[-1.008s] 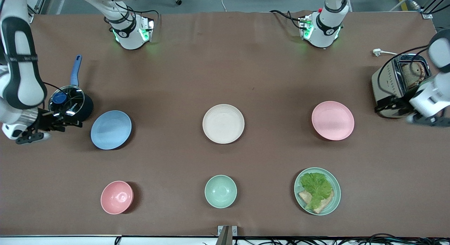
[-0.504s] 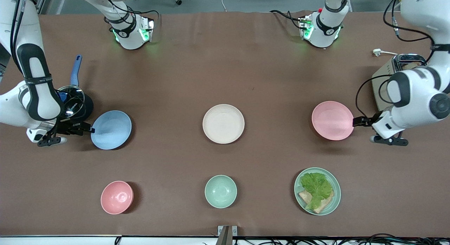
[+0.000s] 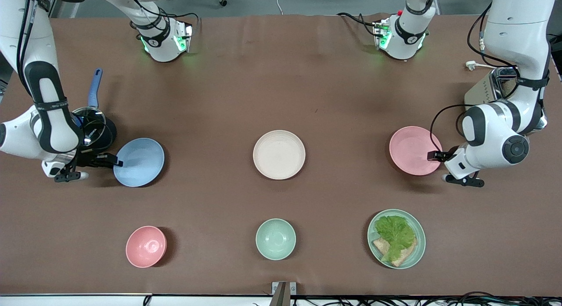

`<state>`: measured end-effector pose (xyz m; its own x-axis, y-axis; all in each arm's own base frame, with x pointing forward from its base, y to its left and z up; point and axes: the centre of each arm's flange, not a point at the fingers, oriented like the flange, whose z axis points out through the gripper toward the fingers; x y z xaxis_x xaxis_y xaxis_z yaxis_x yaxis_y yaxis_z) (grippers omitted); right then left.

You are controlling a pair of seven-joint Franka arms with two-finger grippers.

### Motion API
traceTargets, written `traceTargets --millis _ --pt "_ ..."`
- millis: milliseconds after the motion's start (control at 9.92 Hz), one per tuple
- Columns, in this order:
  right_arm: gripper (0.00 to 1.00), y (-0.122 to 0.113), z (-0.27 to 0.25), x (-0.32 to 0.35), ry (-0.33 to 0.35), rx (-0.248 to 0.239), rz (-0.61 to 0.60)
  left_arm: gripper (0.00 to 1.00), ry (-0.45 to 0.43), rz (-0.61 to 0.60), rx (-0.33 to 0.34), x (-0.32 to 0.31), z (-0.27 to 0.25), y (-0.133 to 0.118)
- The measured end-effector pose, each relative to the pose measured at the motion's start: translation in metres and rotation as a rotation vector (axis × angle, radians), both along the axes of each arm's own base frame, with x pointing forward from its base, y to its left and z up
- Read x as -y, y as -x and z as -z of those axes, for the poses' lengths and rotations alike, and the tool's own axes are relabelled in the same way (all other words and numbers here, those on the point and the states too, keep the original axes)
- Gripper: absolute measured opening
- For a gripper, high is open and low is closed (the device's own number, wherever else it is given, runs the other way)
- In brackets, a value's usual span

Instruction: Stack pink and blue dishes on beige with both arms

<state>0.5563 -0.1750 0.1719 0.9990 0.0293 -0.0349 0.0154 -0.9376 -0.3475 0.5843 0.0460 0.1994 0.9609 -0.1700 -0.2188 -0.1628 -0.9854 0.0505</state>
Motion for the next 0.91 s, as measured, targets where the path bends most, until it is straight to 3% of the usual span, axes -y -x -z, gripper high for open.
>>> traceTargets --millis 101,202,303,403,504,605,908 --pt "0.38 0.001 0.002 0.001 0.0 -0.001 0.002 0.67 0.0 -0.002 -0.004 -0.001 0.002 0.002" --pt "0.22 0.001 0.002 0.002 -0.003 -0.004 0.004 0.64 0.001 -0.002 -0.012 -0.001 0.004 0.005" --pt "0.08 0.001 0.001 0.001 -0.011 -0.006 0.005 0.48 0.001 -0.003 -0.021 -0.001 0.007 0.008" --pt "0.07 0.0 -0.004 0.002 -0.022 -0.007 0.004 0.34 0.002 -0.004 -0.029 -0.001 0.01 0.011" --pt "0.07 -0.001 -0.007 0.002 -0.042 -0.02 0.003 0.34 0.002 -0.004 -0.036 -0.001 0.013 0.014" --pt "0.07 -0.004 -0.014 0.004 -0.07 -0.041 0.011 0.22 0.002 -0.004 -0.038 -0.001 0.014 0.015" --pt "0.07 -0.028 -0.069 0.025 -0.131 -0.073 0.046 0.09 0.007 0.002 -0.031 0.0 0.005 0.013"
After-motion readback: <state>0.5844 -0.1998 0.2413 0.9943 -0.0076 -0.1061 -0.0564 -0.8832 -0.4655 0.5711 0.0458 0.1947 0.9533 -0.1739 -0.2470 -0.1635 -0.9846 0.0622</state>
